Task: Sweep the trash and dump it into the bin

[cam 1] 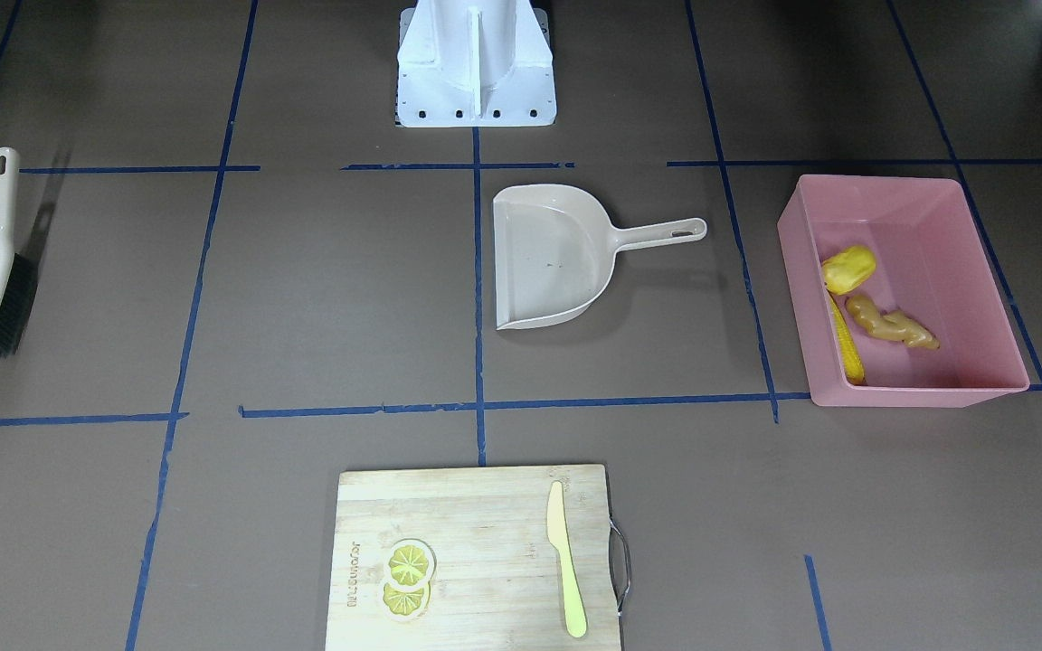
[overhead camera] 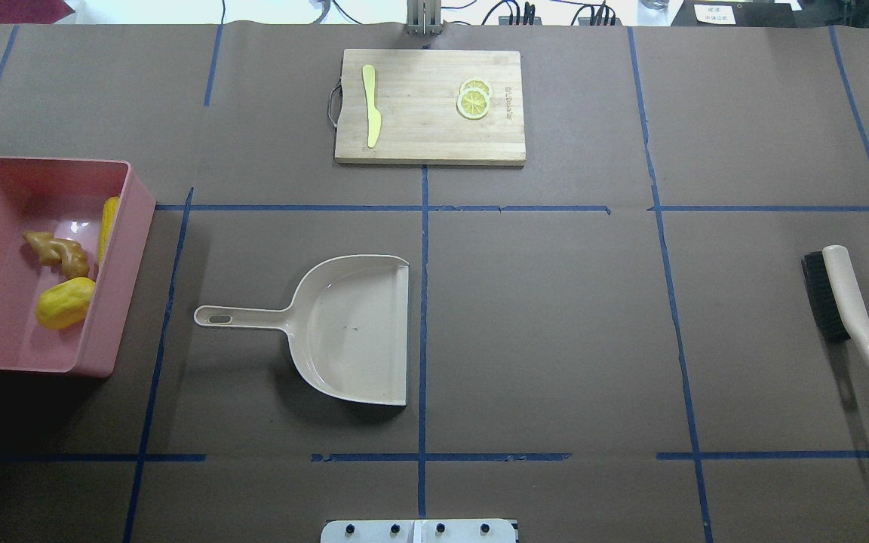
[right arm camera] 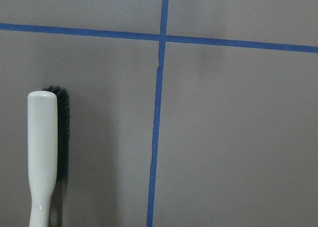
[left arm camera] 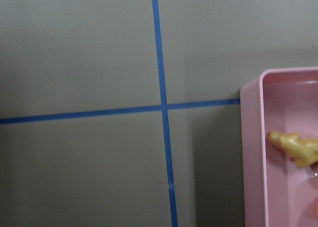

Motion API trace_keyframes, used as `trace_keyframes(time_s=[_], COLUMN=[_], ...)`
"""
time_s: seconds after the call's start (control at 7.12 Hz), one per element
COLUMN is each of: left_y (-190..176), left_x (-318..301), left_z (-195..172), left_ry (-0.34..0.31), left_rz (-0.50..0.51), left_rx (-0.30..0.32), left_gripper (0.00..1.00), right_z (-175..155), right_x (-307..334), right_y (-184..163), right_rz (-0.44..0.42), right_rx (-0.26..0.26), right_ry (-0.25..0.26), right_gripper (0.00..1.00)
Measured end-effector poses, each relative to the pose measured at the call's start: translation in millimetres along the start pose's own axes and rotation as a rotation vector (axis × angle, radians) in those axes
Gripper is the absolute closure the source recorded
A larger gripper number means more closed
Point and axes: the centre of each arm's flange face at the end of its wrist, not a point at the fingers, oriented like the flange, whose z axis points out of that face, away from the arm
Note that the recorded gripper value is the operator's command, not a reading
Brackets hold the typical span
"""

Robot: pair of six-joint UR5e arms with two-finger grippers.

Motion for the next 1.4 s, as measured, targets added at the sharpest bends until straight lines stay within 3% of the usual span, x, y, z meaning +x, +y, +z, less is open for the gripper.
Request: trace_keyframes(time_s=[0.42, 1.4], left_y=[21, 33], left_x=[5, -5], left_z=[5, 16], left_ry=[0.008, -0.002], left_rz=[0.007, -0.011], left_rx=[-0.009, -0.037], left_gripper=[0.00, 0.00], right_z=[9, 23], right_x=[8, -1], right_y=[-8, -16], right_rz=[0.009, -0.058], right_rx=[-0.016, 0.011], right_ry=[-0.001, -0.010], right_gripper=[0.00, 0.00])
